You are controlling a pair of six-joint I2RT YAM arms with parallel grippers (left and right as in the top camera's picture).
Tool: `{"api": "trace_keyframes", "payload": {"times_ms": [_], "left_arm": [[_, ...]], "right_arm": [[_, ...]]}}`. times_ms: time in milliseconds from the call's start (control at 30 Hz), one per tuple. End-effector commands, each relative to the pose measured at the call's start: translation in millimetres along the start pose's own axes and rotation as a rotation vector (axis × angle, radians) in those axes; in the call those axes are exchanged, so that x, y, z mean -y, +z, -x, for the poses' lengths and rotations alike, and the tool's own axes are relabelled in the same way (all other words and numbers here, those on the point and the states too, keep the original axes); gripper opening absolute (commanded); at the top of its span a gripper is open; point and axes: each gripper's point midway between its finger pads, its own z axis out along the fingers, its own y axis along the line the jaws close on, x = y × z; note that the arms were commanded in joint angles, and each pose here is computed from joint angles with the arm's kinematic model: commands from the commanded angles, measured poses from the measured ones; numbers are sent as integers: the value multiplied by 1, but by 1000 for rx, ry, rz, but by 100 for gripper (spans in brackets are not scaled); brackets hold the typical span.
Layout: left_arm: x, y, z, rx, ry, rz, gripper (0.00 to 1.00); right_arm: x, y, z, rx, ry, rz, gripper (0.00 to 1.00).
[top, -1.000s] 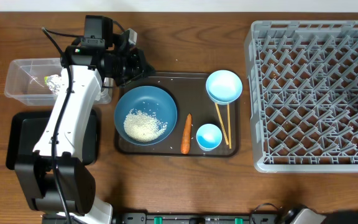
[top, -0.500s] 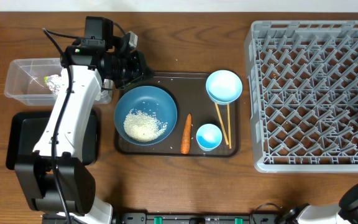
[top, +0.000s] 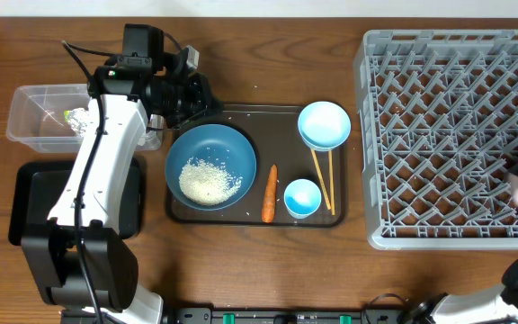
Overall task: Sort waste into correct bins and load items into the dishwasher rack
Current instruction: 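Grasp the light-blue cup on the tray with the left gripper and lift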
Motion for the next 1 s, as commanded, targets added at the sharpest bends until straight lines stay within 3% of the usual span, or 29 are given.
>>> {"api": "trace_keyframes", "payload": {"times_ms": [0, 300, 533, 800, 967], "left_arm": [[-3, -1, 2, 7, 21, 12, 11], [-2, 2, 0, 4, 33, 31, 14], [13, 17, -16, -29, 119, 67, 16], [38, 43, -31, -32, 244, 114, 30], [49, 63, -48, -69, 299, 130, 31]], "right_arm": [[-3, -5, 7, 23, 9, 39, 89], [-82, -71, 22, 164, -140, 421, 78], [-132, -129, -1, 298, -393, 457, 80], [-180, -122, -54, 184, -569, 465, 83], [-204, -115, -76, 151, -672, 459, 83]]}}
